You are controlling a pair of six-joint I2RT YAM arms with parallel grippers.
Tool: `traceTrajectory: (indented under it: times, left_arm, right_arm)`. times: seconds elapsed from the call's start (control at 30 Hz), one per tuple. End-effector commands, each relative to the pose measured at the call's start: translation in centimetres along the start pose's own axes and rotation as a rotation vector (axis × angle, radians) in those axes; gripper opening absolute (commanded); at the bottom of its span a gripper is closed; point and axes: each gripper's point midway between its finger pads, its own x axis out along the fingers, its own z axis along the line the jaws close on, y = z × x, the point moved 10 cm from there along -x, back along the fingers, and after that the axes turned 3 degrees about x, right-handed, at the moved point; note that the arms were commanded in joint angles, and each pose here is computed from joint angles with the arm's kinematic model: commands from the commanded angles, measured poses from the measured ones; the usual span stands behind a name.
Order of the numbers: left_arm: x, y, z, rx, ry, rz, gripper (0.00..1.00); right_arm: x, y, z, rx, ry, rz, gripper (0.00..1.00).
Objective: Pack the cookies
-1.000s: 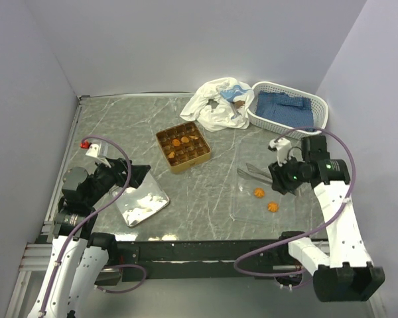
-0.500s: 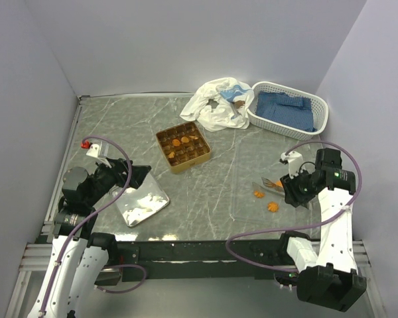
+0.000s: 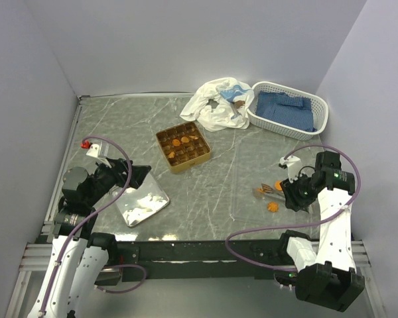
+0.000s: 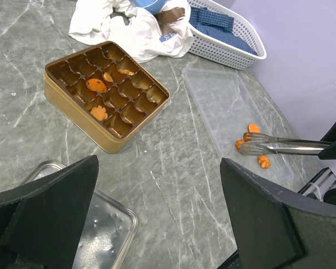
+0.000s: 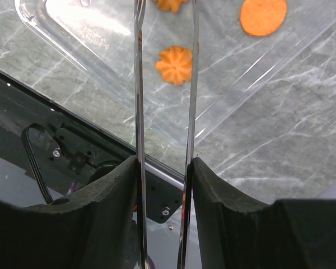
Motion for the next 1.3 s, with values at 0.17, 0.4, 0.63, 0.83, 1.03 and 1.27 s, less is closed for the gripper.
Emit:
traceTrajectory:
  times: [0.17, 0.4, 0.63, 0.83, 1.03, 1.27]
  left_arm:
    - [0.0, -0.6, -0.2, 0.031, 0.028, -0.034, 0.96]
    - [0.0, -0.6, -0.2, 0.032, 0.029, -0.035, 0.96]
    - [0.1, -0.6, -0.2, 0.029, 0.026, -0.033, 0.96]
    - [0.1, -0.6, -0.2, 0.031, 0.027, -0.034, 0.96]
    - [0.1, -0.6, -0.1, 0.03, 0.025, -0.033, 0.96]
    - [0.1, -0.6, -0.1, 0.031, 0.021, -0.033, 0.97]
  right_arm:
    - [0.3, -0.1, -0.6, -0.009, 0.002, 0.009, 0.49]
    - [0.1, -0.1, -0.8, -0.035, 0.023, 0.02, 0.47]
    - [-0.6, -0.6, -0.7, -0.051, 0.025, -0.009, 0.36]
    - [-1.7, -1.6, -0.6, -0.059, 0.014, -0.058, 0.28]
    - [-2.2, -2.6, -0.8, -0.056, 0.007, -0.096, 0.27]
    - [-2.3, -3.6, -1.3, -0.041, -0.018, -0.112, 0.25]
